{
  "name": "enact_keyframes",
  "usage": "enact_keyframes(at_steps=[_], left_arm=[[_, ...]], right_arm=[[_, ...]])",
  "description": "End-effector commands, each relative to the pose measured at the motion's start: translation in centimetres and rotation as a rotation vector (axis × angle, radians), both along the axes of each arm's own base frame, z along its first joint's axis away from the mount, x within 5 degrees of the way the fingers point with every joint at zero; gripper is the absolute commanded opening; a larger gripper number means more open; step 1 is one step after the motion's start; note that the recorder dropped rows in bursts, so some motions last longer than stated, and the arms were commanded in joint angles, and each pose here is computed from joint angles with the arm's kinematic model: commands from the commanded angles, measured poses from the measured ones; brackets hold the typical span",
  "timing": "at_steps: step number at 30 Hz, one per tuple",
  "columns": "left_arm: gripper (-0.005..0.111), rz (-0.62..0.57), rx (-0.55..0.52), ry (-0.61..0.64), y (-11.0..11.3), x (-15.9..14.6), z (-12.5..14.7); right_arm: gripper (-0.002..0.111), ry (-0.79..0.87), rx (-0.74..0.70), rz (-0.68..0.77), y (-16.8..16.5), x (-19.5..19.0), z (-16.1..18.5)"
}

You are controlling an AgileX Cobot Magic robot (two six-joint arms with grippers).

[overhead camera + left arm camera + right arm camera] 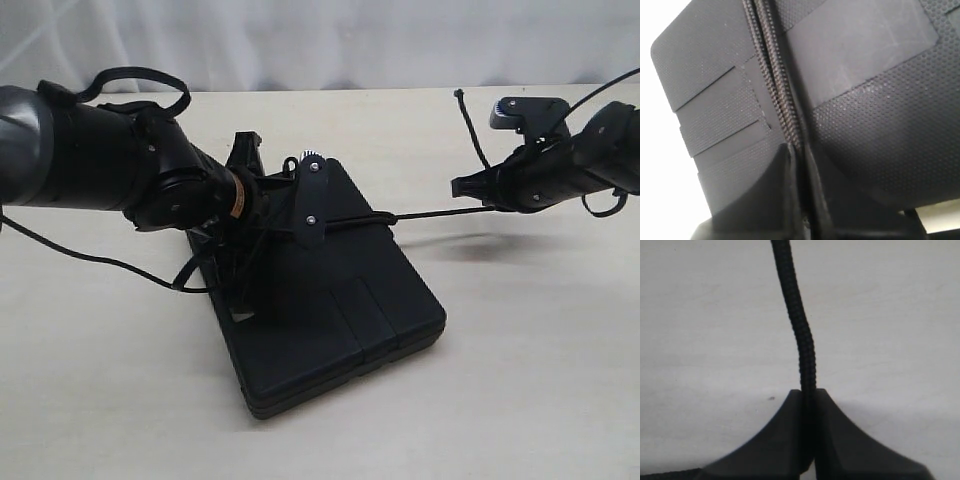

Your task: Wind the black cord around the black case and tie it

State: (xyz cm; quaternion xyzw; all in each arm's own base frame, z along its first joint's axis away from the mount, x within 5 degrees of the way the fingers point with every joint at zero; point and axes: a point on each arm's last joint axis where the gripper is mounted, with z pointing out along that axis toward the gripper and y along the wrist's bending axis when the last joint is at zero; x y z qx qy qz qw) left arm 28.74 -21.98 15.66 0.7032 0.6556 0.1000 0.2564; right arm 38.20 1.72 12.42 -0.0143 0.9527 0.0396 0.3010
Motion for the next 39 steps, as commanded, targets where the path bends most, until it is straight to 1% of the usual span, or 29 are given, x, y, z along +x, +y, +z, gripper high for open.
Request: enact_keyframes(at_steps=[1,4,6,8,9,11,14,17,18,20,22,25,28,29,31,33,34,36,39], left_arm=[[0.0,0.097,0.134,0.099,2.9,0.1,-0.7],[0.0,0.109,0.134,0.103,3.2,0.2,-0.7],[0.0,0.112,0.117,0.1,3.1,0.3,-0.7],[0.0,0.13,0.07,0.103,2.7,0.3,-0.7],[0.0,0.145,0.027,0.104,2.5,0.3,-0.6],[0.001,0.158,-0.012,0.107,2.2,0.4,-0.6],[0.011,0.139,-0.004,0.116,2.2,0.2,-0.6],[0.027,0.142,0.012,0.13,2.3,0.1,-0.7],[0.034,0.142,0.014,0.132,2.3,0.1,-0.7],[0.042,0.145,0.023,0.139,2.4,0.1,-0.7],[0.047,0.146,0.026,0.142,2.4,0.0,-0.7],[0.049,0.141,0.013,0.127,2.3,0.1,-0.4],[0.049,0.13,-0.027,0.092,2.0,0.4,-0.2],[0.049,0.122,-0.051,0.07,1.8,0.6,0.0],[0.049,0.122,-0.137,0.027,1.1,0.9,0.4],[0.049,0.147,-0.234,0.005,0.3,1.0,0.7],[0.049,0.154,-0.264,0.0,0.0,1.0,0.9],[0.049,0.142,-0.283,-0.008,-0.5,0.7,1.0],[0.049,0.111,-0.285,-0.01,-1.3,0.2,1.0]], right_arm=[[0.004,-0.083,-0.057,-0.04,-2.0,0.7,0.4],[0.004,-0.086,-0.057,-0.041,-2.0,0.7,0.4],[0.004,-0.086,-0.057,-0.041,-2.0,0.7,0.4],[0.004,-0.088,-0.058,-0.041,-2.0,0.7,0.4],[0.004,-0.088,-0.058,-0.041,-2.0,0.7,0.4],[0.004,-0.088,-0.058,-0.041,-2.0,0.7,0.4],[0.004,-0.088,-0.058,-0.041,-2.0,0.7,0.4],[0.004,-0.089,-0.059,-0.042,-2.0,0.8,0.4],[0.004,-0.091,-0.059,-0.043,-2.0,0.8,0.4],[0.004,-0.093,-0.06,-0.043,-2.0,0.8,0.4],[0.004,-0.095,-0.061,-0.044,-2.0,0.8,0.4],[0.004,-0.095,-0.061,-0.044,-2.0,0.8,0.4],[0.004,-0.098,-0.062,-0.045,-2.0,0.8,0.5],[0.004,-0.098,-0.062,-0.045,-2.0,0.8,0.5],[0.004,-0.098,-0.062,-0.045,-2.0,0.8,0.5],[0.004,-0.098,-0.062,-0.045,-2.0,0.8,0.5],[0.004,-0.098,-0.062,-0.045,-2.0,0.8,0.5],[0.004,-0.095,-0.061,-0.044,-2.0,0.8,0.4],[0.004,-0.095,-0.057,-0.048,-2.0,0.8,0.4]])
